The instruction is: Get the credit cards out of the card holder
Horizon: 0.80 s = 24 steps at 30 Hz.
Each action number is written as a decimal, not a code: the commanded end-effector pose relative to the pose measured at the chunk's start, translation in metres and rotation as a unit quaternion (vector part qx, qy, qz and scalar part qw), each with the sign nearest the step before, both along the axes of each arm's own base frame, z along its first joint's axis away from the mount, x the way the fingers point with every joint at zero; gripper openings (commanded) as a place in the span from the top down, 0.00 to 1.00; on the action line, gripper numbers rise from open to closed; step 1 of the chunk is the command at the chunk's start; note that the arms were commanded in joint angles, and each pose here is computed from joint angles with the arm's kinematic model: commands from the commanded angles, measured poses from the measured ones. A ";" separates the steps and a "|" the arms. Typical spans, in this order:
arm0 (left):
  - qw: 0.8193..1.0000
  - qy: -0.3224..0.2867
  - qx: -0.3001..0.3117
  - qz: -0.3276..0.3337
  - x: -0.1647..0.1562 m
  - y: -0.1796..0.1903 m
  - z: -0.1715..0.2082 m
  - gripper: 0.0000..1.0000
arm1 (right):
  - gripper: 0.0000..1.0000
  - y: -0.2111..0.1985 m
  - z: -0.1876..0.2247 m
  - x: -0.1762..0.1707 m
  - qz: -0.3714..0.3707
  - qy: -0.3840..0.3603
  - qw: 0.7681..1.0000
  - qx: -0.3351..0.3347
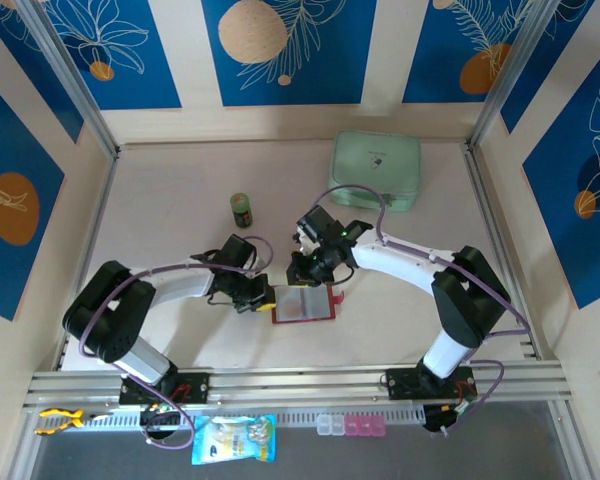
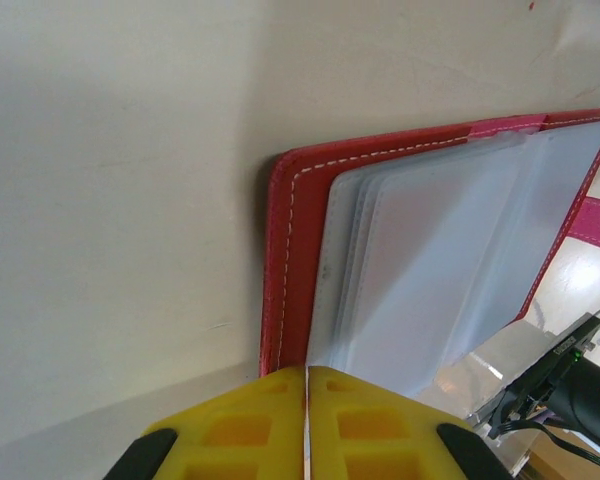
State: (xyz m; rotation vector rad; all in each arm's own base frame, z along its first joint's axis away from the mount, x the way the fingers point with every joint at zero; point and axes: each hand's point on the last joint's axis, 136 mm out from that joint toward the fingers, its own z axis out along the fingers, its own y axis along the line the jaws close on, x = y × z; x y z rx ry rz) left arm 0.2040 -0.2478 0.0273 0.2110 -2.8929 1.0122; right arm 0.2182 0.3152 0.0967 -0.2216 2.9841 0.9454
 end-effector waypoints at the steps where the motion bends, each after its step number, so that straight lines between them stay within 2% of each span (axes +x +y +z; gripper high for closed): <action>1: 1.000 0.003 -0.010 -0.009 -0.003 -0.003 -0.002 0.92 | 0.85 0.007 0.000 -0.014 -0.011 0.047 0.999 0.022; 11: 1.000 0.013 0.000 -0.007 -0.009 0.001 -0.009 0.92 | 0.75 0.006 -0.023 -0.019 -0.017 0.073 0.997 0.008; 24: 1.000 0.026 0.014 -0.006 -0.012 0.006 -0.016 0.92 | 0.73 0.003 -0.048 -0.019 -0.019 0.086 0.996 -0.033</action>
